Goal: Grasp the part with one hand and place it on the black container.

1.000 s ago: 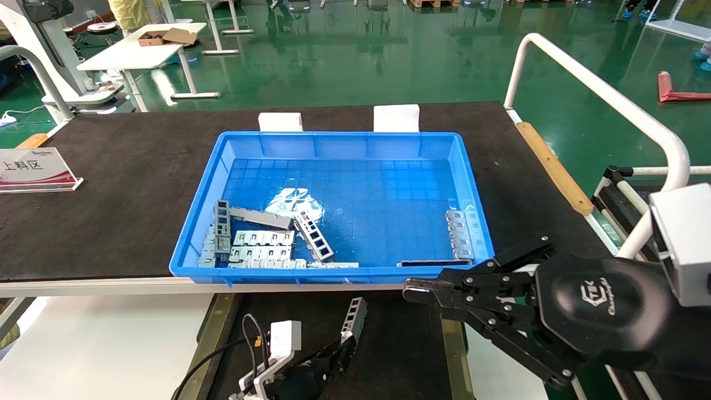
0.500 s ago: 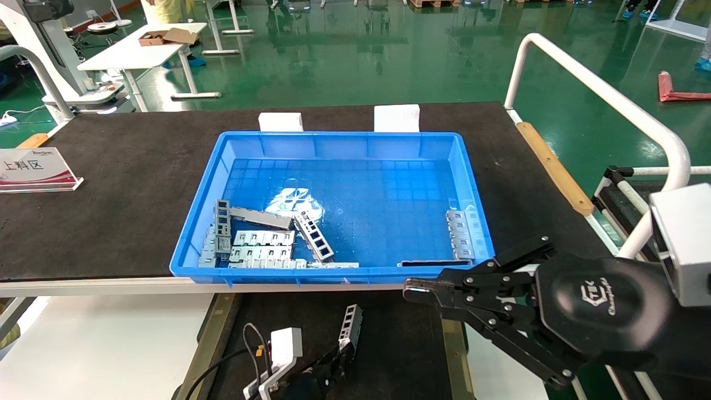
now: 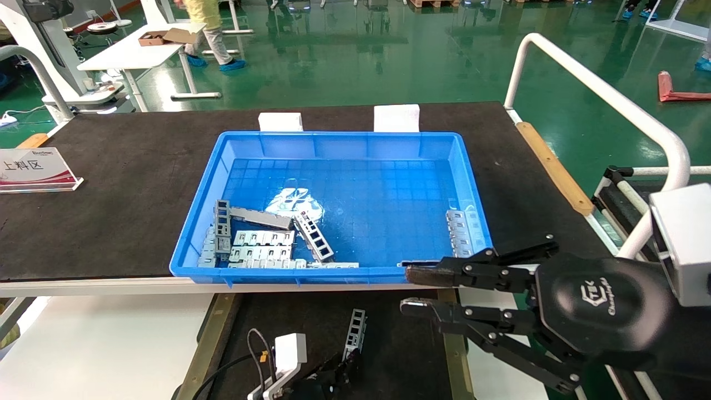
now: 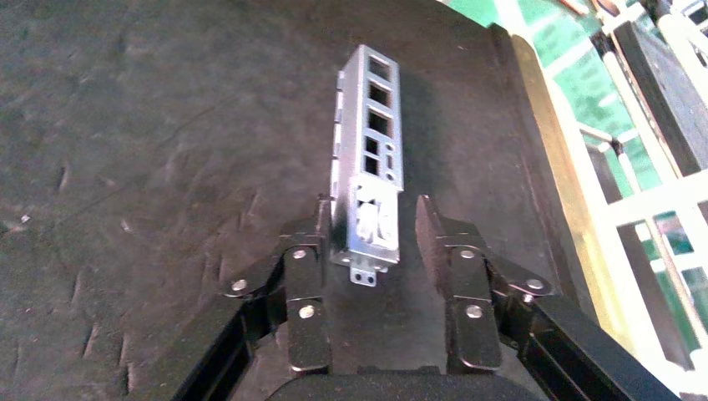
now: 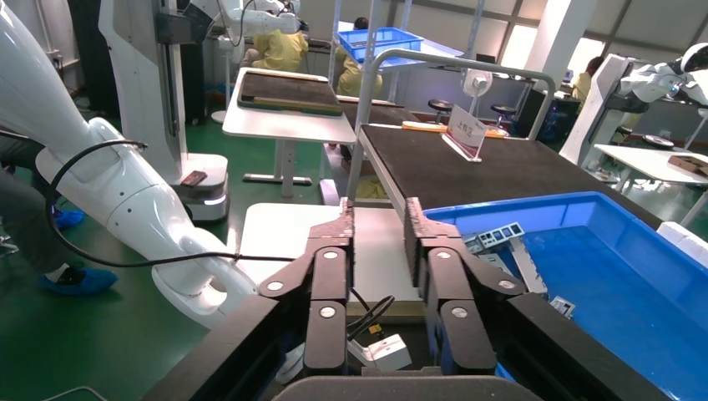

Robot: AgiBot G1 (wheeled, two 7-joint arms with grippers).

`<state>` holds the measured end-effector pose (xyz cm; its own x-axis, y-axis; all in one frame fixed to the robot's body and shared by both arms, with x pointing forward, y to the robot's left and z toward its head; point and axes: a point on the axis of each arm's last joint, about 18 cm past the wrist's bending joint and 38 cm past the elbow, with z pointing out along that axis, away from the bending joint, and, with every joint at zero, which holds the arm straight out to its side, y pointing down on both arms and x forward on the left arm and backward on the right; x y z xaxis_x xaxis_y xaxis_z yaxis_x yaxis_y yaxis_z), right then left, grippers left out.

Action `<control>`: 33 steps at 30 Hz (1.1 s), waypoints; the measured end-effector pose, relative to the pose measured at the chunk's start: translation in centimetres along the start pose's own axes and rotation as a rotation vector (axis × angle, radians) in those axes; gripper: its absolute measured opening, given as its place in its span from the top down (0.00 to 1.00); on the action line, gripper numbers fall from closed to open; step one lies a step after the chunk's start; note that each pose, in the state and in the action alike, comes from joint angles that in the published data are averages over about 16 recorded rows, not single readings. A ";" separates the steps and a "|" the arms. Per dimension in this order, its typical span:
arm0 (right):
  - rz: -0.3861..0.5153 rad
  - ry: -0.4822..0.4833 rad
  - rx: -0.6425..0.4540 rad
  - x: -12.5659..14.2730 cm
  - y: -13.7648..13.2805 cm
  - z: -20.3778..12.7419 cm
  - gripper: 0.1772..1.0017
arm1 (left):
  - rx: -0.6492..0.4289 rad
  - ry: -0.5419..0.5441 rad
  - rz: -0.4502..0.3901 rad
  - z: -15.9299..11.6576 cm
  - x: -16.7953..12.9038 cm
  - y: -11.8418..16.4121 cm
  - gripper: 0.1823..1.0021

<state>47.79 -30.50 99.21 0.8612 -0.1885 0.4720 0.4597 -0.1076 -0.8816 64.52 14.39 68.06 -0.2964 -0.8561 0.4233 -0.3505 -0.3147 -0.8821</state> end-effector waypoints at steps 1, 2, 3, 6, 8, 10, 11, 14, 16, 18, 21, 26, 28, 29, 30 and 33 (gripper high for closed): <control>0.000 0.000 0.000 0.0 0.0 0.0 0.87 | 0.001 0.007 0.012 -0.1 0.0 -0.1 0.73; 0.000 0.000 0.000 0.0 0.0 0.0 0.85 | 0.002 0.015 0.026 -0.3 0.0 -0.2 0.72; 0.000 0.000 0.000 0.0 0.0 0.0 0.84 | 0.003 0.023 0.041 -0.5 0.0 -0.4 0.70; 0.000 0.000 0.000 0.0 0.0 0.0 0.77 | 0.006 0.055 0.094 -1.2 0.0 -0.8 0.65; 0.000 0.000 0.000 0.0 0.0 0.0 0.74 | 0.008 0.081 0.134 -1.8 0.0 -1.1 0.60; 0.000 0.000 0.000 0.0 0.0 0.0 0.69 | 0.007 0.110 0.175 -2.5 -0.1 -1.4 0.55; 0.000 0.000 0.000 0.0 0.0 0.0 0.66 | 0.006 0.125 0.197 -2.9 -0.1 -1.5 0.53; 0.000 0.000 0.000 0.0 0.0 0.0 0.58 | 0.001 0.173 0.260 -4.2 -0.3 -1.8 0.46; 0.000 0.000 0.000 0.0 0.0 0.0 0.52 | -0.005 0.207 0.300 -5.1 -0.4 -2.1 0.40; 0.000 0.000 0.000 0.0 0.0 0.0 0.46 | -0.011 0.241 0.336 -6.0 -0.6 -2.3 0.36; 0.000 0.000 0.000 0.0 0.0 0.0 0.38 | -0.021 0.290 0.383 -7.3 -1.0 -2.9 0.28; 0.000 0.000 0.000 0.0 0.0 0.0 0.24 | -0.034 0.364 0.452 -9.6 -1.8 -4.2 0.17; 0.000 0.000 0.000 0.0 0.0 0.0 0.20 | -0.036 0.391 0.475 -10.6 -2.1 -4.9 0.13; 0.000 0.000 0.000 0.0 0.0 0.0 0.18 | -0.036 0.405 0.485 -11.0 -2.3 -5.3 0.12; 0.000 0.000 0.000 0.0 0.0 0.0 0.16 | -0.036 0.417 0.494 -11.5 -2.4 -5.6 0.11; 0.000 0.000 0.000 0.0 0.0 0.0 0.11 | -0.032 0.451 0.520 -12.8 -2.7 -6.8 0.07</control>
<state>47.79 -30.50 99.21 0.8612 -0.1885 0.4720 0.4597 -0.1076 -0.8816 56.34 24.11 75.52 -0.7717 -0.6359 -0.0023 -0.0866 0.1086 -0.9903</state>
